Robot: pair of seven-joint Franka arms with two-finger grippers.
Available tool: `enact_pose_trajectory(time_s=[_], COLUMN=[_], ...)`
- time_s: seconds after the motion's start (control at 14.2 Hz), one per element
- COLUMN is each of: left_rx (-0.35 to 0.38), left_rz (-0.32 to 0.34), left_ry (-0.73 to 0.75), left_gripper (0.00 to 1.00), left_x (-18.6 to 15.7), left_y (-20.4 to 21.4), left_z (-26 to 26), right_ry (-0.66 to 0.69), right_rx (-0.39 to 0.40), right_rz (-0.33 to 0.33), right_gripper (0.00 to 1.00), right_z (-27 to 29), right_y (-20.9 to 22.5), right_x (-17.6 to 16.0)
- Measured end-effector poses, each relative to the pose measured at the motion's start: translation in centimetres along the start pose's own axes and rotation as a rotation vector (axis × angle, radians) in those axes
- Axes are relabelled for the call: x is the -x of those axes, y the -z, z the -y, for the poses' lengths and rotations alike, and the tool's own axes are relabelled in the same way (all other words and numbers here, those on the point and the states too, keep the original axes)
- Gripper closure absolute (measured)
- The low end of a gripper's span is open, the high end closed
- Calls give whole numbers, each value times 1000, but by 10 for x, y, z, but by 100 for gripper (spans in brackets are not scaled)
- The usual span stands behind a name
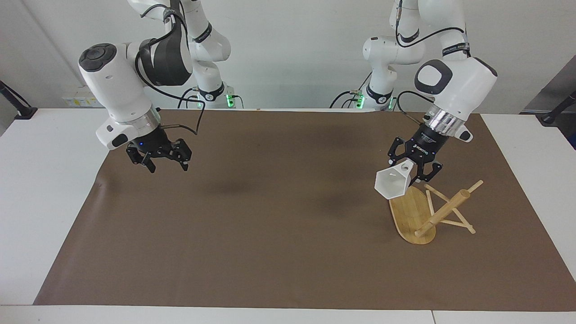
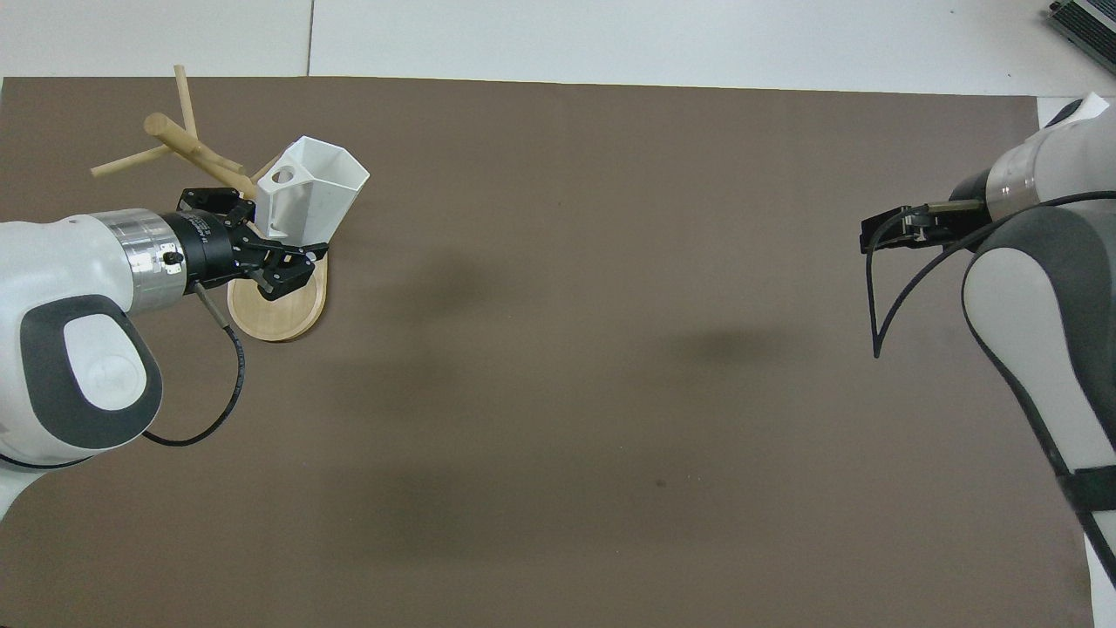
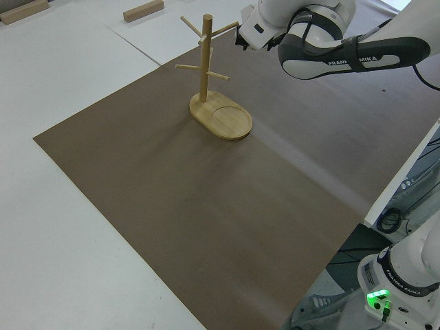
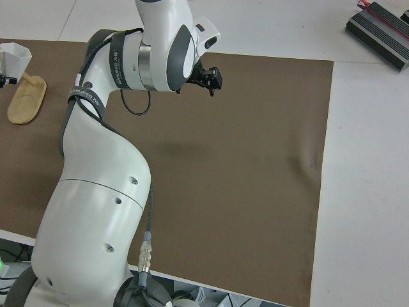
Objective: Hang cup on rack
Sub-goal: 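Move the cup with the left gripper onto a mug tree peg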
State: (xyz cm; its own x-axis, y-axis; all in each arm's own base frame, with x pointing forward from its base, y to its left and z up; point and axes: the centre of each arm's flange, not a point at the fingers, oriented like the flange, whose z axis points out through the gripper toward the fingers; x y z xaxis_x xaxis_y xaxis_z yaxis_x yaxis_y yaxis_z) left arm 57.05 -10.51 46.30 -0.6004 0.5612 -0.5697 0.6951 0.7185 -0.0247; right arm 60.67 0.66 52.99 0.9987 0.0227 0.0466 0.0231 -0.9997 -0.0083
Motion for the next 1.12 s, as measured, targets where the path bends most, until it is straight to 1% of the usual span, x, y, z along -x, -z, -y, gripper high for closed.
enact_pose_trajectory(time_s=[0.28,0.77,0.91,1.12], left_rx=[27,48,62,71], left_rz=[4,8,13,15], left_ry=[48,142,194,233], left_gripper=[32,32,32,32], left_x=[-5,-12,-15,-17], left_y=[-8,-4,-4,-7], left_z=[-8,-21,-27,-30], right_ry=[-16,-20,-22,-33], right_rx=[24,55,58,59], right_rz=[-2,-10,-6,-4], right_gripper=[0,0,0,0], right_z=[-13,-20,-21,-27], right_y=[13,39,46,51], right_x=[5,7,8,8])
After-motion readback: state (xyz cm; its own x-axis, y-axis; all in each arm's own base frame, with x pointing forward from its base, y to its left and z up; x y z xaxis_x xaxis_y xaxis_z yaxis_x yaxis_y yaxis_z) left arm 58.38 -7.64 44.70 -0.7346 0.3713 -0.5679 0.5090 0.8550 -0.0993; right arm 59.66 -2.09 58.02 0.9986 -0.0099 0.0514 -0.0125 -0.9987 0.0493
